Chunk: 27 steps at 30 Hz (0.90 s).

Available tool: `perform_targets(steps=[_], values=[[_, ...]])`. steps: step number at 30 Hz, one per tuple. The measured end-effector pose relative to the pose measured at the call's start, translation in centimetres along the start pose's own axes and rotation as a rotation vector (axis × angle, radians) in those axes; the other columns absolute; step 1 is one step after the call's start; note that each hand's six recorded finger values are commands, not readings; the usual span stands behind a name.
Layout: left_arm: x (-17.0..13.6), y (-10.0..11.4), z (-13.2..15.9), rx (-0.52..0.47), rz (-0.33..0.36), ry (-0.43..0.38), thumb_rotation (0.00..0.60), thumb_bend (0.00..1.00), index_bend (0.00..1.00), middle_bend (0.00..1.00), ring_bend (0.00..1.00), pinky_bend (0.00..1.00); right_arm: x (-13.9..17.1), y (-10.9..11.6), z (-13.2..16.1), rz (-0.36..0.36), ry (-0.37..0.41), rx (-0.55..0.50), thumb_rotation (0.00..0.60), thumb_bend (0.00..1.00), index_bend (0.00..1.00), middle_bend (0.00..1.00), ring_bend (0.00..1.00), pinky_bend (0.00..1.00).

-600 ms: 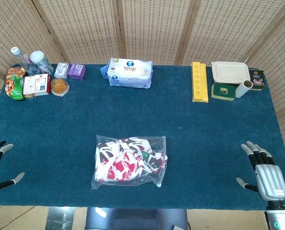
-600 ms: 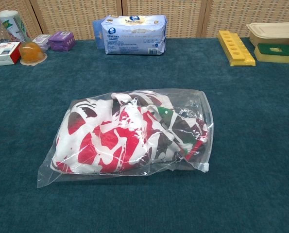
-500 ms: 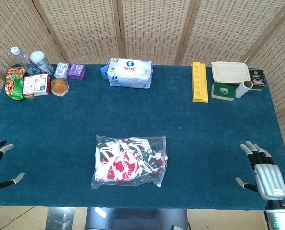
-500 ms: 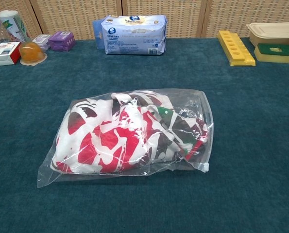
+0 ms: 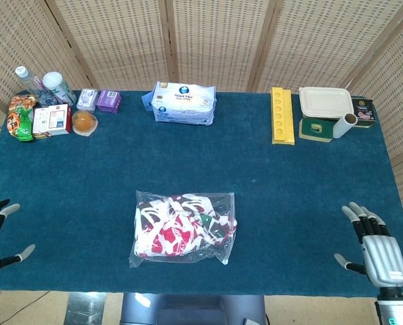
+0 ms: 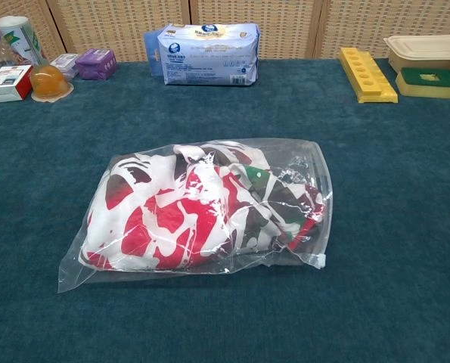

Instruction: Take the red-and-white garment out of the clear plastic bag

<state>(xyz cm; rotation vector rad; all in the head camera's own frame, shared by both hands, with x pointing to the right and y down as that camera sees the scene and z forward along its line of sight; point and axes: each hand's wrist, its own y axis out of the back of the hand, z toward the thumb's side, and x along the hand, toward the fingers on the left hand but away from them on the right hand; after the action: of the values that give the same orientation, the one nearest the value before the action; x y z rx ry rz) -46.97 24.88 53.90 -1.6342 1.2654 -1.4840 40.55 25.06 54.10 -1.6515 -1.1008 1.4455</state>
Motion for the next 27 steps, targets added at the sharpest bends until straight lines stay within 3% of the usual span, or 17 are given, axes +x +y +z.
perform_targets(steps=[7,16,23,27], values=[[0.9,-0.6,1.4,0.022,-0.052,-0.051,0.6,0.06,0.18,0.14,0.05,0.07,-0.2,-0.3,0.2,0.015,0.007,0.007,0.6,0.19,0.12,0.09,0.11,0.12],[3.9,-2.5,7.4,0.053,-0.177,-0.241,0.6,0.06,0.18,0.14,0.05,0.07,0.3,-0.6,0.6,0.025,0.013,0.016,0.6,0.19,0.12,0.09,0.11,0.12],[5.6,-5.1,13.2,0.099,-0.279,-0.372,0.6,0.05,0.01,0.09,0.01,0.07,0.4,-0.5,0.9,0.027,0.035,0.023,0.6,0.19,0.12,0.09,0.12,0.12],[6.0,-6.6,15.7,0.124,-0.316,-0.409,0.6,0.04,0.0,0.04,0.0,0.07,0.2,-0.6,0.7,0.034,0.034,0.02,0.6,0.19,0.12,0.09,0.11,0.12]])
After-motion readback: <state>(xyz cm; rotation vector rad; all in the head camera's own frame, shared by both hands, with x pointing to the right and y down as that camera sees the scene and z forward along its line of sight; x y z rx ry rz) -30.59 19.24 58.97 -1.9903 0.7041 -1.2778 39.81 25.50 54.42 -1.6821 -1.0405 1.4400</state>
